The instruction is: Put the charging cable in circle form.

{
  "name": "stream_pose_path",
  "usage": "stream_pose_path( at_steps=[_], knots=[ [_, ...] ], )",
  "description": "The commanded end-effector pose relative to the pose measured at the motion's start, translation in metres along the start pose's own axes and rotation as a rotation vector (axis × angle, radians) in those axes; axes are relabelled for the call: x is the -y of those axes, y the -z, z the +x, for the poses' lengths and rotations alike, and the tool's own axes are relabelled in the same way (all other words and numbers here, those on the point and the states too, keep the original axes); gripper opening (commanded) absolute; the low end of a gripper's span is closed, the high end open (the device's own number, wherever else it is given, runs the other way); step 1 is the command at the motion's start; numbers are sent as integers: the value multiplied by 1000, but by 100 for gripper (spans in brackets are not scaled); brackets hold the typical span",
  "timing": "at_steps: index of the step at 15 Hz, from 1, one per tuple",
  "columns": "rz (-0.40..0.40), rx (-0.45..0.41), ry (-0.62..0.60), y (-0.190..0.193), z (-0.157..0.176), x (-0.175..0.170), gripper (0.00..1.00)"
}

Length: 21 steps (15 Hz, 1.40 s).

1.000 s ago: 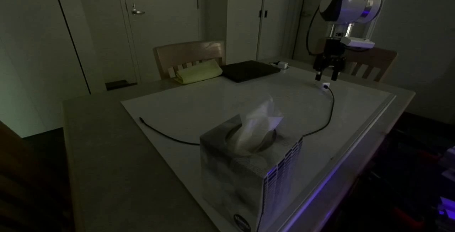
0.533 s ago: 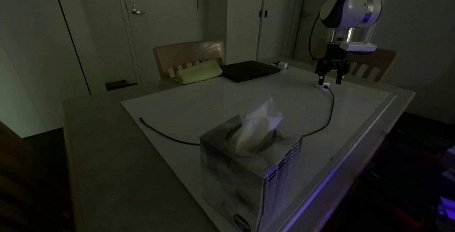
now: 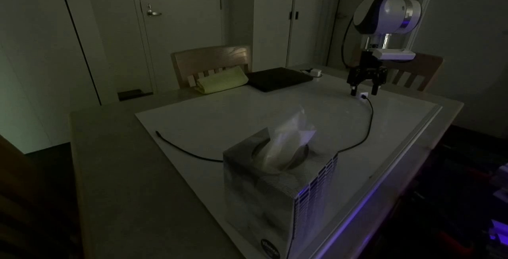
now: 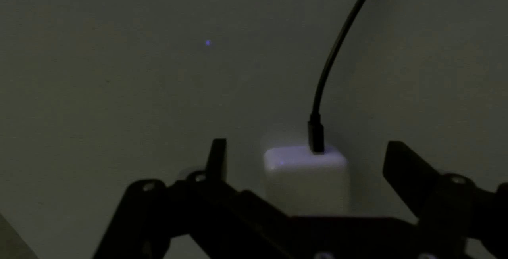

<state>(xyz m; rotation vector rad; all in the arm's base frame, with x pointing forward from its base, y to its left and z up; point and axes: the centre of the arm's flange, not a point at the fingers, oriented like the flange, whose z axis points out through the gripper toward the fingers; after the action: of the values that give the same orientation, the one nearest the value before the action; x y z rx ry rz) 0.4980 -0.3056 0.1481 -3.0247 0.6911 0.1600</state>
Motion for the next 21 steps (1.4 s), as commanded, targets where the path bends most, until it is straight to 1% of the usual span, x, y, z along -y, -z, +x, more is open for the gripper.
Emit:
stream_pose_path(
  at_steps=[1,4,5,6,8,9,13,14,17,18,21],
  knots=[
    [6,-34,-31,-3,2,-2,100],
    [4,-36,-31,-2,5,0,100],
    [4,-34,-30,-2,6,1,96],
    [3,-32,-30,-1,7,1,74],
    [1,-28,-25,-1,8,2,69],
    [0,-28,-23,0,8,2,61],
    [3,-30,-16,2,11,4,33],
    [8,-30,-8,4,11,5,27],
    [25,-13,46,4,12,16,26],
    [48,-2,88,7,9,23,26],
    [34,23,196,12,5,52,26]
  ],
)
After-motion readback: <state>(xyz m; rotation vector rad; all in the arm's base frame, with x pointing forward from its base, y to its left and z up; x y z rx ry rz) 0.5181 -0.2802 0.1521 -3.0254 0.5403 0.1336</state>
